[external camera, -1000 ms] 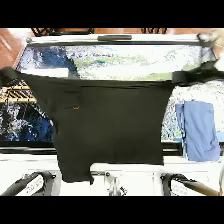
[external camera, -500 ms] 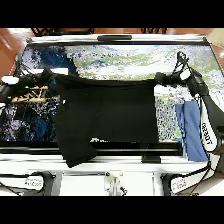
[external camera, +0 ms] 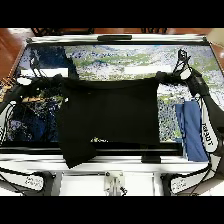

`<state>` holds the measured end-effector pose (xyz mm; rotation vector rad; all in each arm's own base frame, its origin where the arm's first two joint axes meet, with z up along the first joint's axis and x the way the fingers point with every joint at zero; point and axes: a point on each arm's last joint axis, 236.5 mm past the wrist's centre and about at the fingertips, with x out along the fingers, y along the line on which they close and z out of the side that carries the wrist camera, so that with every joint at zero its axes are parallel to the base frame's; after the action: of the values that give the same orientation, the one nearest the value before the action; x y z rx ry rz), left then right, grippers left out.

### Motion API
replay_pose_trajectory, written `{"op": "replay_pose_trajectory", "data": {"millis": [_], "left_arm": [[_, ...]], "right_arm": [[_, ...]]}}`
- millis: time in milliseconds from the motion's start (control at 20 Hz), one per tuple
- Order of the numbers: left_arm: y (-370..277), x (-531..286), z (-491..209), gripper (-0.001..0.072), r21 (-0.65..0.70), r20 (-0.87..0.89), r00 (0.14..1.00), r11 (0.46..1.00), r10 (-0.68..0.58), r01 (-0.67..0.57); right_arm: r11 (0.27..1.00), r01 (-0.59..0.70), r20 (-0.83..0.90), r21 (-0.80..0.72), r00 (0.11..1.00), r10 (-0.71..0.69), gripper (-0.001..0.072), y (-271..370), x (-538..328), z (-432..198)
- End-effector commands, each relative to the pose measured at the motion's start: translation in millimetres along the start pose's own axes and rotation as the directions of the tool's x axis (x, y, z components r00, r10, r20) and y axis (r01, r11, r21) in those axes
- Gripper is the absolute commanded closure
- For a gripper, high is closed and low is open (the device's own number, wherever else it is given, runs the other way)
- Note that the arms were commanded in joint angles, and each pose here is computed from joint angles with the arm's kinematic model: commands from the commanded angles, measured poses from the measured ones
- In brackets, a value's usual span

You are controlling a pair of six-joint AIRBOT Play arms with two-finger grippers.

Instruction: Fold the shirts.

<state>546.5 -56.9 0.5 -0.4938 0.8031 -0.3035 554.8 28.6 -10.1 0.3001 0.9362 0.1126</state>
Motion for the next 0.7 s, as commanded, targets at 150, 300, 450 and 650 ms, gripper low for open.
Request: {"op": "replay_pose_trajectory", "data": {"millis": [150,300,450,650], "left_arm": [[28.6,-47.7,-123.5,0.0673,0.002,-0.529,0.846,0.998,0.061,-0.07],[35.7,-55.8,-139.5,0.0673,0.004,-0.582,0.809,0.995,0.08,-0.095],[43.5,-62.4,-109.1,0.0673,0.008,-0.523,0.847,0.994,0.096,-0.107],[48.9,-75.7,-65.4,0.0673,-0.01,-0.443,0.889,0.991,0.115,-0.133]], "right_arm": [[0.996,0.089,-0.442,-0.028,0.892,-0.092,0.0646,-20.1,-30.8,-104.3],[0.996,0.094,-0.55,-0.004,0.831,-0.081,0.0646,-18.5,-41.9,-131.7],[0.994,0.106,-0.555,-0.036,0.825,-0.108,0.0646,-22.5,-53.8,-130.5],[0.989,0.14,-0.505,-0.038,0.852,-0.139,0.0646,-26.3,-61.6,-116.6]]}}
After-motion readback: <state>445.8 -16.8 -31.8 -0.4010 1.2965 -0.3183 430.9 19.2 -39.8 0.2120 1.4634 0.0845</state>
